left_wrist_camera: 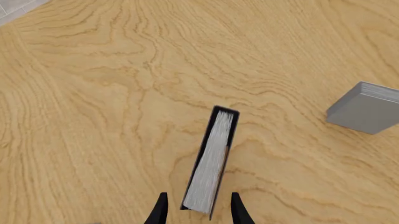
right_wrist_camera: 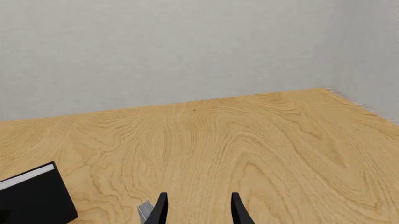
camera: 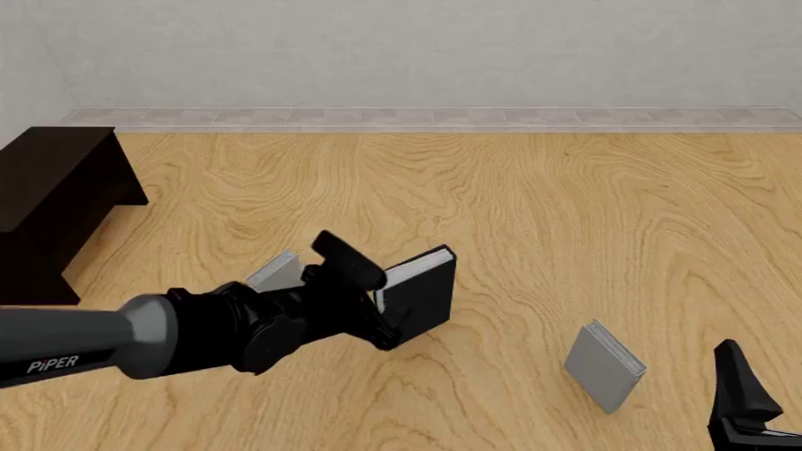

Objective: Pick up the book in the middle and place it on the cabinet shelf.

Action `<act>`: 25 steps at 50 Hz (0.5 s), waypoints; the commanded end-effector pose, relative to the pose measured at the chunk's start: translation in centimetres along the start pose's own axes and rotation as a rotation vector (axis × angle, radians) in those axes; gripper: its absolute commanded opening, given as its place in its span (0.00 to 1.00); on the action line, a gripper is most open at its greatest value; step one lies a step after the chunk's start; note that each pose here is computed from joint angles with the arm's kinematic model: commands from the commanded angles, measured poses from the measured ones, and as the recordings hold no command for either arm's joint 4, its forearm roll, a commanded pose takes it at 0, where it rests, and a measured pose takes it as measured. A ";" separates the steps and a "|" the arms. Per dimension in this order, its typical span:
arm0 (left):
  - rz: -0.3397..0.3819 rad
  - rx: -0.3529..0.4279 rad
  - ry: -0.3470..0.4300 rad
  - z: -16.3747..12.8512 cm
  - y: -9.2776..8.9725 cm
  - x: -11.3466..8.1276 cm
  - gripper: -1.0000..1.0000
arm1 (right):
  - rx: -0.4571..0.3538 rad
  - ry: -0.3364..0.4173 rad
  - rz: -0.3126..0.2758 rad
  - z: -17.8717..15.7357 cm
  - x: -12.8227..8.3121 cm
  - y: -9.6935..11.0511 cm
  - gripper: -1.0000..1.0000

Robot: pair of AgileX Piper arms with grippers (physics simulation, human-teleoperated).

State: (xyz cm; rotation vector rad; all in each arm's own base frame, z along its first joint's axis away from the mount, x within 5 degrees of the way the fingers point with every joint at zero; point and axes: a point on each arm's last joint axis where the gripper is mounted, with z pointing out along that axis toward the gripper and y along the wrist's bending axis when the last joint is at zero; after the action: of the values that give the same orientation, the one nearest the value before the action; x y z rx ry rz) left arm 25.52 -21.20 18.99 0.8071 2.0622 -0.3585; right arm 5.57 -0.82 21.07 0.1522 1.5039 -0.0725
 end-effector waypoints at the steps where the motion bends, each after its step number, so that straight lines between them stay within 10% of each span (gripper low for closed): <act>1: 0.012 0.001 0.019 0.9 0.0 -0.5 1.00 | 0.003 0.000 0.000 0.0 0.0 0.0 1.00; 25: 0.034 0.034 0.050 2.6 -1.3 -0.8 1.00 | 0.001 -0.002 -0.001 0.0 0.0 0.0 1.00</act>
State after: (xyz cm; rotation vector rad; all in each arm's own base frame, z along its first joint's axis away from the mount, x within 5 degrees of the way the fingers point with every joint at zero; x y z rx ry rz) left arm 26.66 -23.11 18.64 0.8570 2.0794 -0.3522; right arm 5.57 -0.83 21.09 0.1540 1.5020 -0.0744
